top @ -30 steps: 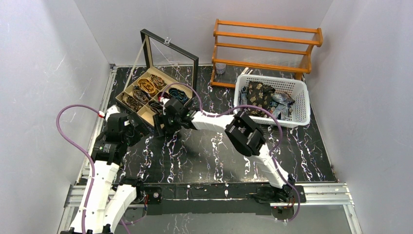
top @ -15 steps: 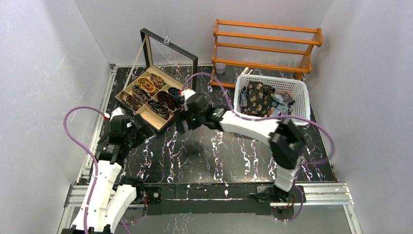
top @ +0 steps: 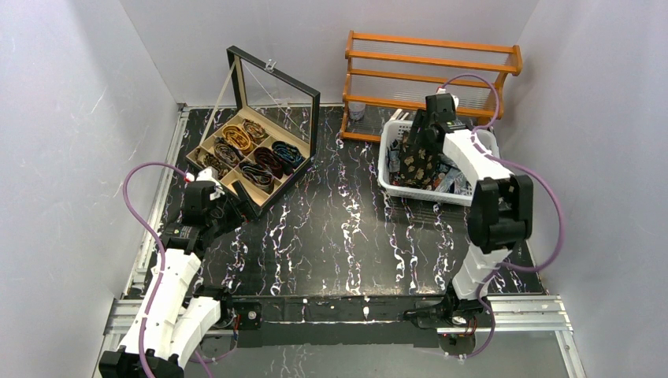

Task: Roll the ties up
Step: Pick up the tie from the bin.

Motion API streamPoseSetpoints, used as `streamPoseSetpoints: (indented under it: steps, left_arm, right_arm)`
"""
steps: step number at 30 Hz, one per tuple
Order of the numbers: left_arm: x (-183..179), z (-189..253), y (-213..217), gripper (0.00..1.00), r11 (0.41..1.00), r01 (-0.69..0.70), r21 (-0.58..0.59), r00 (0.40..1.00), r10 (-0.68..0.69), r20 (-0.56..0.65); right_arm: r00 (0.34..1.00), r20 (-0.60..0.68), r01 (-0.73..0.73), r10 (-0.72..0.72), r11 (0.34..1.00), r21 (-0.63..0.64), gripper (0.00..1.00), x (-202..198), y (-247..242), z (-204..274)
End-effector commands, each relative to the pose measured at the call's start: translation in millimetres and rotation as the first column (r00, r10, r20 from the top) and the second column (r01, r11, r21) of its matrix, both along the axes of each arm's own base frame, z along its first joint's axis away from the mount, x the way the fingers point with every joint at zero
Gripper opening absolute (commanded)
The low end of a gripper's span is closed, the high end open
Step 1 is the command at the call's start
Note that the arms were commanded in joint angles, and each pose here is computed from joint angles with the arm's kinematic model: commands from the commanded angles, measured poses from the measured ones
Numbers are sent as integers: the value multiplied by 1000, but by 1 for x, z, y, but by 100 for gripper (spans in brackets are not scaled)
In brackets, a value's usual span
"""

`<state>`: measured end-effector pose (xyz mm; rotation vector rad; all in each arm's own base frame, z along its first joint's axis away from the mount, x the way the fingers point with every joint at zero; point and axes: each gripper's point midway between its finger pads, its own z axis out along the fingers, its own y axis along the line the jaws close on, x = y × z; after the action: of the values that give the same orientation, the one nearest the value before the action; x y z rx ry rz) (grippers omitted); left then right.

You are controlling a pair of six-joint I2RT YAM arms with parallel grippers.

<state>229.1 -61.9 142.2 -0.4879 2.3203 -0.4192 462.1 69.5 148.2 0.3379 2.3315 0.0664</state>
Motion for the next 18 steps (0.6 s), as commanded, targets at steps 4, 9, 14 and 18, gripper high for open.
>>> streamPoseSetpoints:
  steps: [4,9,14,18]
  left_arm:
    - [-2,-2,-3,98,999,32,-5,999,-32,6]
    - [-1,-5,-3,98,1000,30,-3,1000,-30,-6]
    - [-1,-8,-3,98,1000,30,-5,999,-30,-22]
    - [-1,-8,-4,98,999,30,-9,999,-31,-20]
  right_arm:
    - [998,-65,-16,19,999,46,70,25,1,-28]
    - [992,-118,-36,38,999,24,67,31,1,-49]
    - [988,-124,-87,88,996,16,48,41,5,-66]
    - [984,-155,-86,86,996,9,8,41,4,-67]
